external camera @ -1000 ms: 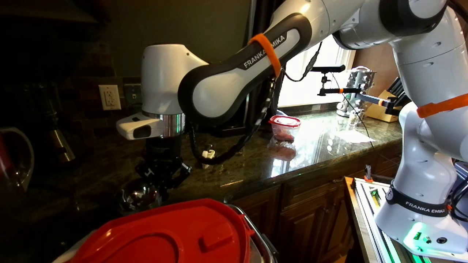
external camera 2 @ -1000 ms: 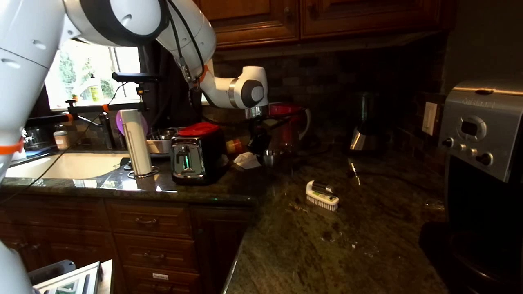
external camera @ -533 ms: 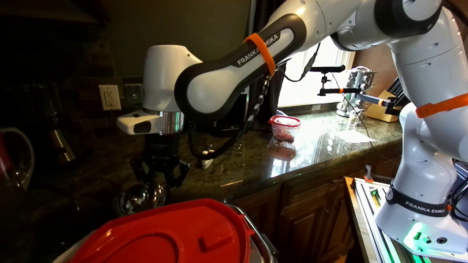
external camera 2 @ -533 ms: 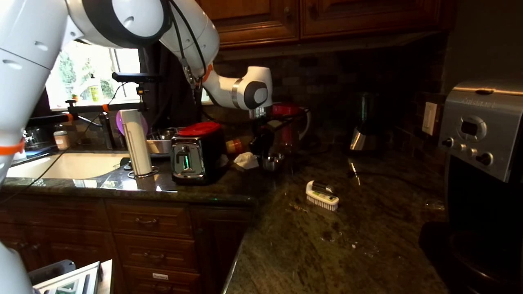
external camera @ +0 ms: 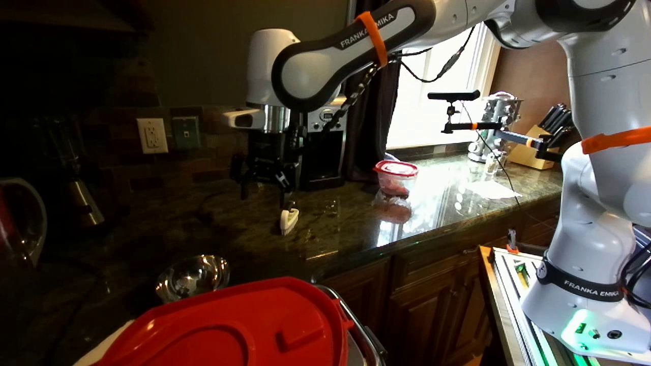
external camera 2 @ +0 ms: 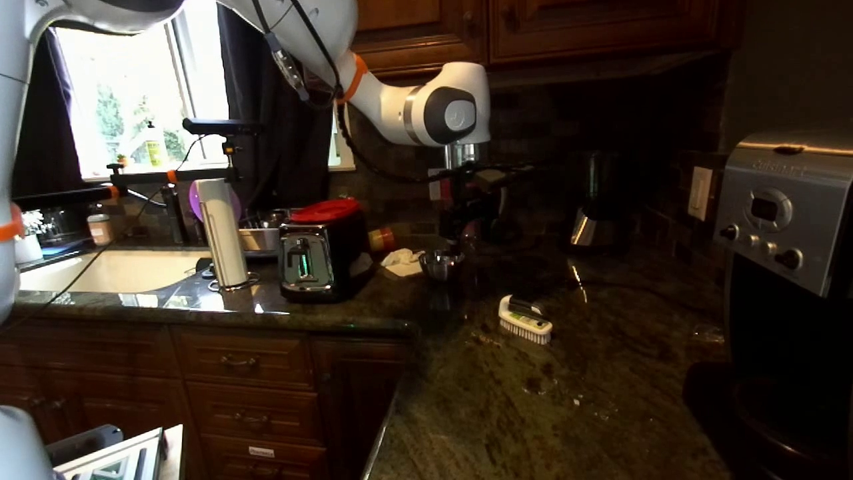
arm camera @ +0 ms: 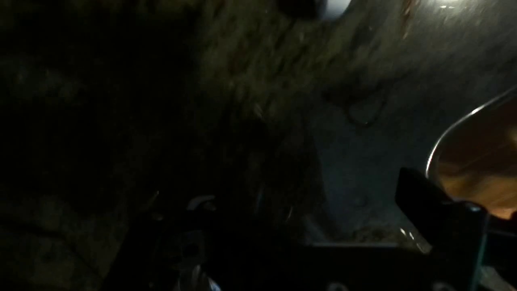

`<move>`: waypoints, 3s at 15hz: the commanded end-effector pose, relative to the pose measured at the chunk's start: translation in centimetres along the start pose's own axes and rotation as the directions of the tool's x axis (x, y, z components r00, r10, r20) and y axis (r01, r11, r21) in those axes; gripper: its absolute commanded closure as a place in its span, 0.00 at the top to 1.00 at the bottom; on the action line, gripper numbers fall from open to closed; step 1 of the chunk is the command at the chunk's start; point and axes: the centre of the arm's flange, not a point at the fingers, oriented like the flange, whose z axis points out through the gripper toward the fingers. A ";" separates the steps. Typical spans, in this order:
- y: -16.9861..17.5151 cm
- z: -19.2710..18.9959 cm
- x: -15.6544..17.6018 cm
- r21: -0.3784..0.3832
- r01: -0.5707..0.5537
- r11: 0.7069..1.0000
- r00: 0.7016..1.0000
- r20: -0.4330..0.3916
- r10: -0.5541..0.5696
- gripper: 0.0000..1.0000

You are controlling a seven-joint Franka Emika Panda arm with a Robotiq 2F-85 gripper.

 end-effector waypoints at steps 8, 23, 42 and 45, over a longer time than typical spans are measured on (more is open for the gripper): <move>-2.3 0.4 -8.6 0.024 -0.035 0.999 0.999 -0.014 0.035 1.00; -2.0 6.2 -13.0 -0.034 0.020 0.999 0.999 0.039 -0.018 1.00; -0.6 6.0 -12.3 0.049 0.056 0.997 0.984 0.165 -0.064 0.06; -2.9 3.4 -13.2 0.040 0.158 0.987 0.976 0.143 -0.162 0.06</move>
